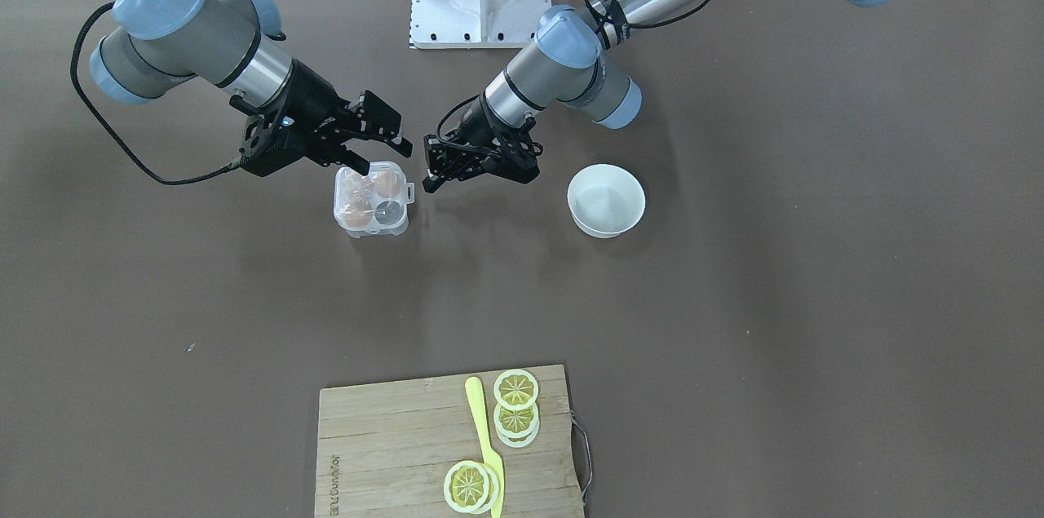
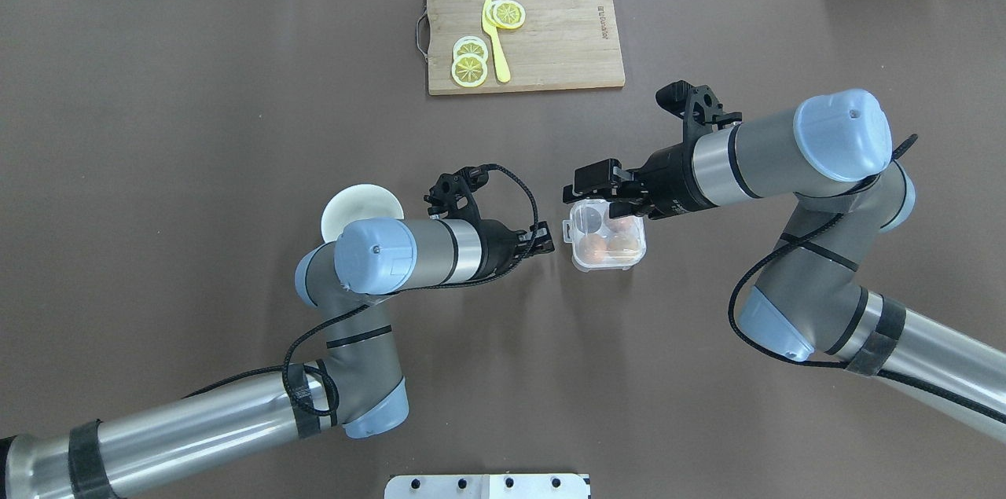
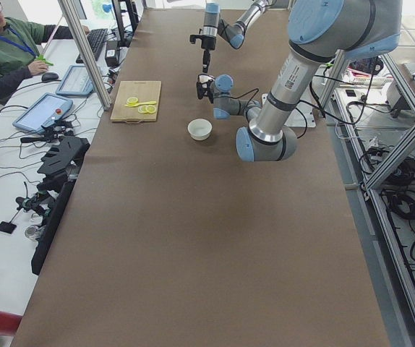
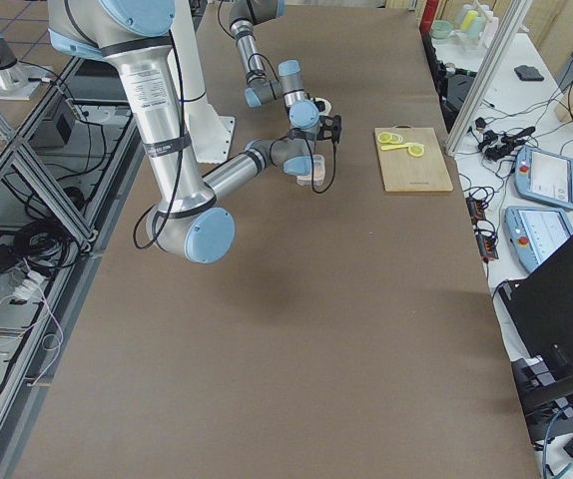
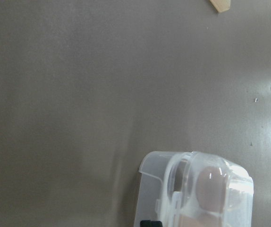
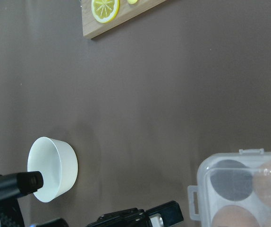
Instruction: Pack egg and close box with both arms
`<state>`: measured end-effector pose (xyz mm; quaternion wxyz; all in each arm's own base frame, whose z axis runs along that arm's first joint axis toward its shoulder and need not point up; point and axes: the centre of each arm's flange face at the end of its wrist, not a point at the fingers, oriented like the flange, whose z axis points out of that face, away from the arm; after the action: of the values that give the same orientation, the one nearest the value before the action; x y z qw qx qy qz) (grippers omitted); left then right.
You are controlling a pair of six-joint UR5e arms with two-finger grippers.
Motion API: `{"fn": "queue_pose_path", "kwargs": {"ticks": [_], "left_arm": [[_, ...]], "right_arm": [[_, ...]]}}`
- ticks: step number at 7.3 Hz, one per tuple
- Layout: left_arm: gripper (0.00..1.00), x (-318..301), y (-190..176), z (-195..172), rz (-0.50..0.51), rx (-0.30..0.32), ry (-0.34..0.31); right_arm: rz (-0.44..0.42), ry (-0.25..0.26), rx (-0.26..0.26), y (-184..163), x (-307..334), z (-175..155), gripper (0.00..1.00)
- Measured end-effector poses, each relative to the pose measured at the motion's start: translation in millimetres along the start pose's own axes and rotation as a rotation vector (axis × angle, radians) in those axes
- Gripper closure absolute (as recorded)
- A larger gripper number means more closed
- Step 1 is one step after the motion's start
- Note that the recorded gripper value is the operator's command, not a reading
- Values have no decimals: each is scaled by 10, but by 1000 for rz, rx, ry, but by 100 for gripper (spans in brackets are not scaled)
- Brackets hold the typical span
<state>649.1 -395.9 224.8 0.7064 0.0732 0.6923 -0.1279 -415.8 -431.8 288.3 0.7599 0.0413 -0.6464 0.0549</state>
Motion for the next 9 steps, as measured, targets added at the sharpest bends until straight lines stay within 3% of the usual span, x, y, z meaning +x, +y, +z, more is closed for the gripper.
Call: {"fn": "queue_pose_path", "kwargs": {"ticks": [2,4,6,7,9], "left_arm": [[2,-123,-223,-258,65,-38,-14],[2,16,-674,-730,61,-75,-80],[2,445,-782,-1340,129,-78,-228],[2,635,-769,-1705,204,-88,-324],[2,704,-1098,-2428,386,-105,-506]], "right_arm": [[22,33,16,-24,-179,-207,2],[79,108,77,-266,-223,-582,2],[133,198,165,-639,-22,-1098,2],[97,257,191,-795,338,-1374,2],[-66,387,171,-1048,1409,-2150,2]]}}
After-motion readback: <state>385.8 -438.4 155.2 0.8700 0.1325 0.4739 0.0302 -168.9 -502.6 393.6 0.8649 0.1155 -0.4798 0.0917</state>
